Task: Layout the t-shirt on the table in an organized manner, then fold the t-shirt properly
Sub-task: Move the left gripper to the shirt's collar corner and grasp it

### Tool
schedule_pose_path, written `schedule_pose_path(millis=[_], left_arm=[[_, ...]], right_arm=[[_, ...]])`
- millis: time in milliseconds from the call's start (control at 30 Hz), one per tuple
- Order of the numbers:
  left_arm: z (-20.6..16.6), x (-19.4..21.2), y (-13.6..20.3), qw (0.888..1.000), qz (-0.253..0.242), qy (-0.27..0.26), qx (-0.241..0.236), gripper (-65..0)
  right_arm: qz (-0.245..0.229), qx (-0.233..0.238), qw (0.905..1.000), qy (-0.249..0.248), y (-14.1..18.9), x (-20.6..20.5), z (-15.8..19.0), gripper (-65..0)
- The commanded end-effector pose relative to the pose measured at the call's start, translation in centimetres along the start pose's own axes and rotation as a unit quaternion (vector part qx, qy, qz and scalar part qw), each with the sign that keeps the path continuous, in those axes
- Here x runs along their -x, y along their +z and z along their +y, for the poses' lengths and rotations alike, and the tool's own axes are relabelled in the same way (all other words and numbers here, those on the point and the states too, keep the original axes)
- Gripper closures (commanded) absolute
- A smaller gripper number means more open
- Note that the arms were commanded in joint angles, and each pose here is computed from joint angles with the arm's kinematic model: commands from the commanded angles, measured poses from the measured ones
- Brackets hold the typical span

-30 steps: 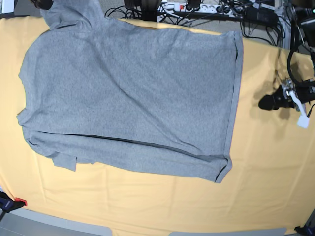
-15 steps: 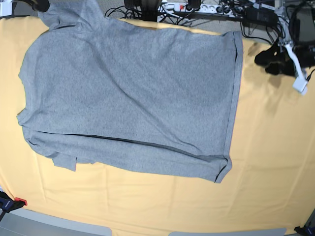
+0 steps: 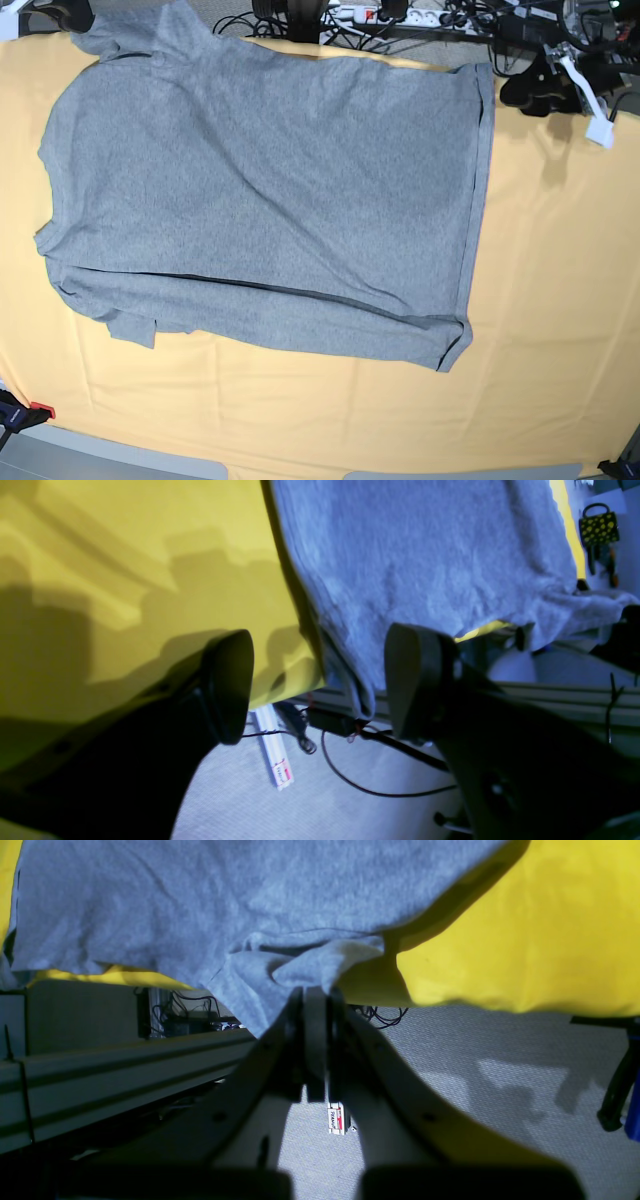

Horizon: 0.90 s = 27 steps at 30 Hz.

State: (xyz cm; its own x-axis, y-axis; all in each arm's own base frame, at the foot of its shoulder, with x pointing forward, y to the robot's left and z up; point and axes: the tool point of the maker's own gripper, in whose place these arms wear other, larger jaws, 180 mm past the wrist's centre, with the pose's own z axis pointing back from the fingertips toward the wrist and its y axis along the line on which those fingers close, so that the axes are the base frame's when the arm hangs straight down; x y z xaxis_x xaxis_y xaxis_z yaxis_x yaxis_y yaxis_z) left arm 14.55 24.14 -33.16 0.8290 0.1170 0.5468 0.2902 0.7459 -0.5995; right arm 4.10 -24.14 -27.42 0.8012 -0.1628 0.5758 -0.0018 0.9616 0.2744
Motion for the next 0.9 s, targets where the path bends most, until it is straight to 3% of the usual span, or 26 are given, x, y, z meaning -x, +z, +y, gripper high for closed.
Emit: schedule_pose_path(millis=[0,500,800,867], left_arm=[[-0.4,-0.9,0.3,1.000,-0.011,-0.012,0.006,-41.6],[0.0,1.6,-2.9,1.000,0.025,-0.004,-0.015,-41.6],[-3.1,3.9,-5.7,0.995,0.082,-0.001,0.056,-41.6],[-4.1,3.8,-6.0,0.994,0.075,-0.004,0.083,-41.6]], right_arm=[[-0.007,-0.001,0.9999,0.009,0.4,-0.4,0.2,0.0],[-0.007,-0.001,0.9999,0.009,0.4,-0.4,0.2,0.0],[-0.007,-0.001,0.9999,0.009,0.4,-0.4,0.2,0.0],[-0.007,-0.001,0.9999,0.009,0.4,-0.4,0.2,0.0]])
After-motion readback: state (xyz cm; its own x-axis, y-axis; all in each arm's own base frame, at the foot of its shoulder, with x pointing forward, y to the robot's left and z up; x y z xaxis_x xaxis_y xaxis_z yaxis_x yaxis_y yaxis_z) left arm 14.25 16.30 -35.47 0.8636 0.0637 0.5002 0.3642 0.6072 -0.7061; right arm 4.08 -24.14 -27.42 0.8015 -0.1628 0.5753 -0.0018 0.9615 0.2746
